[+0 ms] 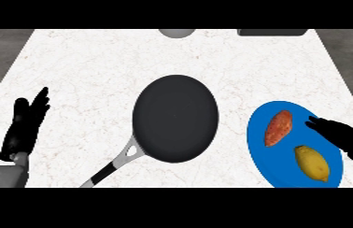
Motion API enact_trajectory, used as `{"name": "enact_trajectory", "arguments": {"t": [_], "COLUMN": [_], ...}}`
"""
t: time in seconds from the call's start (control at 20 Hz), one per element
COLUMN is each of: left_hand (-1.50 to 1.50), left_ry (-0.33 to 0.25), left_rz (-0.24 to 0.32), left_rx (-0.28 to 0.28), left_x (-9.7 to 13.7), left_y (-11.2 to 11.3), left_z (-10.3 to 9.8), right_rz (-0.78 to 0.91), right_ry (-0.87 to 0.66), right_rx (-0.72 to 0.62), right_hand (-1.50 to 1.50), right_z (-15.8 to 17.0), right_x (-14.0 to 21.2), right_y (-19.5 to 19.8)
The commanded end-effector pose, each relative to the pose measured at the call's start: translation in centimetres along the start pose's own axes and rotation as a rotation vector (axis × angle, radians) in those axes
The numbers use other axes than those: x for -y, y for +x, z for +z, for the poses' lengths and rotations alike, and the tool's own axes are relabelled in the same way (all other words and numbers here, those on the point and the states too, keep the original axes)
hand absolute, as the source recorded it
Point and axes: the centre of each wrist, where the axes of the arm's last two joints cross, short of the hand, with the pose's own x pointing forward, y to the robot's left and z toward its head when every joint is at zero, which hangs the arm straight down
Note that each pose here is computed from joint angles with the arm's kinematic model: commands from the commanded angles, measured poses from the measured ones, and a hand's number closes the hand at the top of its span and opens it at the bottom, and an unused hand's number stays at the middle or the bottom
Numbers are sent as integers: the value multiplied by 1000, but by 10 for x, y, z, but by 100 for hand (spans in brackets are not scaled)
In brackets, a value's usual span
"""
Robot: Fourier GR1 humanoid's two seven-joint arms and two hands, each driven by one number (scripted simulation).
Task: Pick the lemon from the plate and place it in the pan
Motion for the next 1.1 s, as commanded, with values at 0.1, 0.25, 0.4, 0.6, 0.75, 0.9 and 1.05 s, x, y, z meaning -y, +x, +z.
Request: {"name": "enact_trajectory", "arguments": {"t": [0.1,0.25,0.4,0.6,0.75,0.9,1.05], "left_hand": [0,0,0,0,0,0,0], "left_ry": [5,-1,20,3,6,6,2], "left_rz": [13,8,5,28,-5,-11,18], "left_rx": [-5,3,-3,-21,9,12,12], "left_x": [14,-9,0,-9,-2,4,-12], "left_y": [-3,22,16,-4,1,-5,4], "left_z": [7,1,-15,-12,-4,1,-5], "right_rz": [42,61,50,31,30,43,45], "right_ry": [12,43,19,16,33,30,75], "right_rx": [-18,-30,-6,-16,-14,-15,-36], "right_hand": [-150,-150,-150,-150,-150,-150,-150], "right_z": [7,-11,-12,-26,-29,-36,-22], "right_x": [-21,-25,-23,-32,-24,-42,-45], "right_y": [0,-13,6,2,5,-5,-6]}}
